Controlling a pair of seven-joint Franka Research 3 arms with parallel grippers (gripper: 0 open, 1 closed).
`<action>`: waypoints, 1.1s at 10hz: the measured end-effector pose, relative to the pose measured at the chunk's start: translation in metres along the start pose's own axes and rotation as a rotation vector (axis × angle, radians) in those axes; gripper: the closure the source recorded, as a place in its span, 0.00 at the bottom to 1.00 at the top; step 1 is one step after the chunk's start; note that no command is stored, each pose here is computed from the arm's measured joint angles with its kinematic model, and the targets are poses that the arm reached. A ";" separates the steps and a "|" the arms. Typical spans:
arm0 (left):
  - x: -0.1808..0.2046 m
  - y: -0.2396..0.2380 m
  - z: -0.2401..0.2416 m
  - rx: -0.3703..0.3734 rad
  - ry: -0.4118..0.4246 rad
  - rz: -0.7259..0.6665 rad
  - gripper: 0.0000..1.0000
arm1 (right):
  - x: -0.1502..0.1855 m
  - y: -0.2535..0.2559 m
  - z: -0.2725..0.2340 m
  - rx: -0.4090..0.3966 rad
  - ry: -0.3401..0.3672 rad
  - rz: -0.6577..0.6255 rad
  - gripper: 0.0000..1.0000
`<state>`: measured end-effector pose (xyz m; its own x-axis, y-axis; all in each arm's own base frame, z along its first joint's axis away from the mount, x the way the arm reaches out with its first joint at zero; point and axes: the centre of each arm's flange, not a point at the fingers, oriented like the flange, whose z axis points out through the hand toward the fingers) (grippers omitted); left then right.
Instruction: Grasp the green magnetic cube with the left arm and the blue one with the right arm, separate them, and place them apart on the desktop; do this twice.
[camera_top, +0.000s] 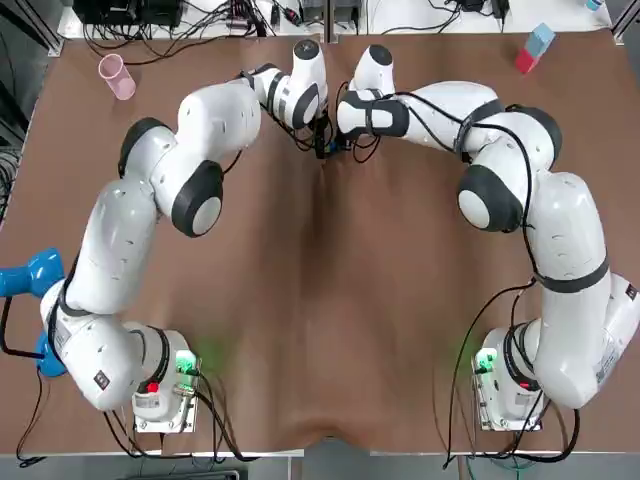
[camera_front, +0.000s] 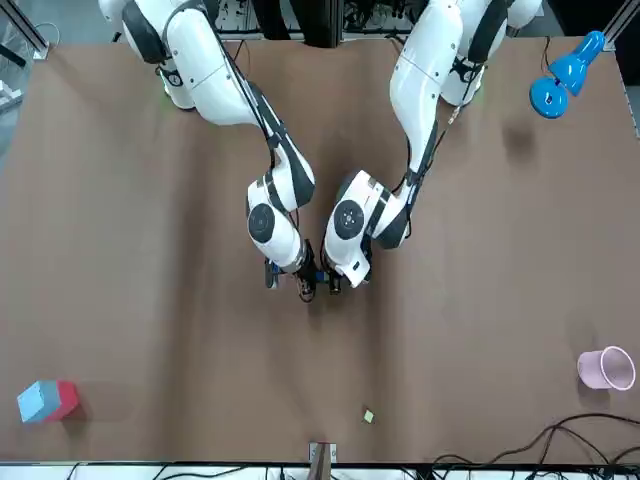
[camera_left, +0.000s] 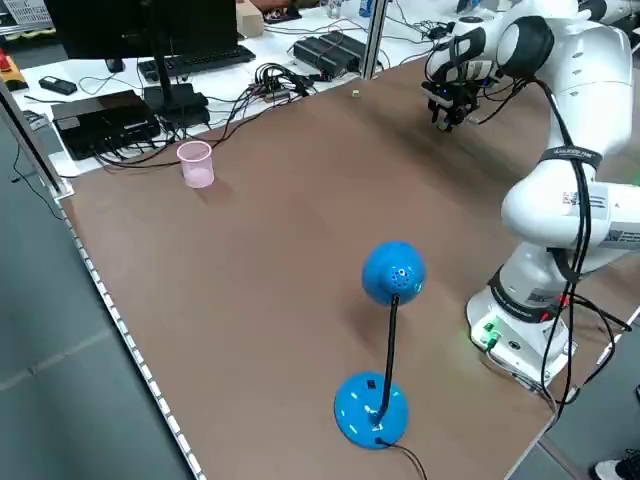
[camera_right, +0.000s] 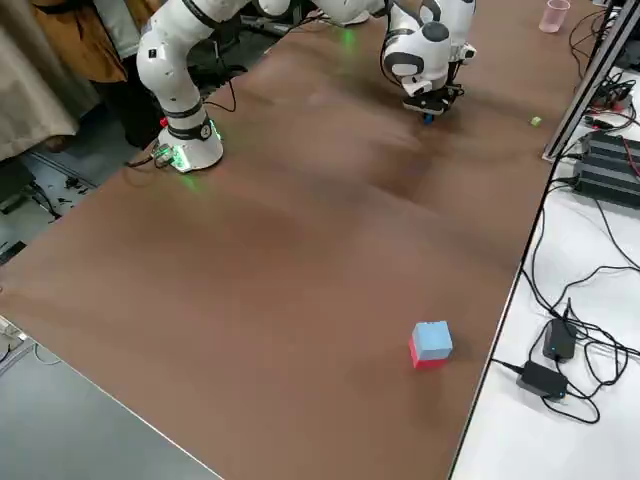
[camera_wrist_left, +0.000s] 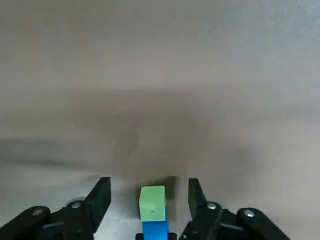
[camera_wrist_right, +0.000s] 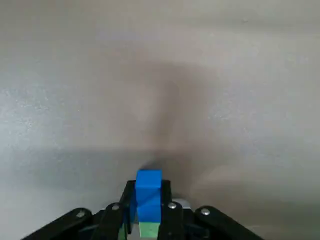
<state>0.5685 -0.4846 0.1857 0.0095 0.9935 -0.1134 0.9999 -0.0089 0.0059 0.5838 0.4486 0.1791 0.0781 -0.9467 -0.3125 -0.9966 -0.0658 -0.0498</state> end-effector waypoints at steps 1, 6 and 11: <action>-0.001 0.000 0.000 -0.005 -0.003 0.001 0.30 | 0.000 0.000 0.000 0.000 0.000 0.000 0.77; -0.004 -0.003 0.005 -0.005 -0.005 0.006 0.36 | 0.000 0.000 0.000 0.000 0.001 -0.001 0.77; -0.007 -0.005 0.005 -0.005 -0.006 0.003 0.54 | 0.000 0.000 0.000 0.000 0.001 -0.001 0.77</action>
<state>0.5630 -0.4918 0.1813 0.0128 0.9928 -0.1191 0.9999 -0.0115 0.0117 0.5839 0.4484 0.1791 0.0794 -0.9468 -0.3118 -0.9965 -0.0669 -0.0506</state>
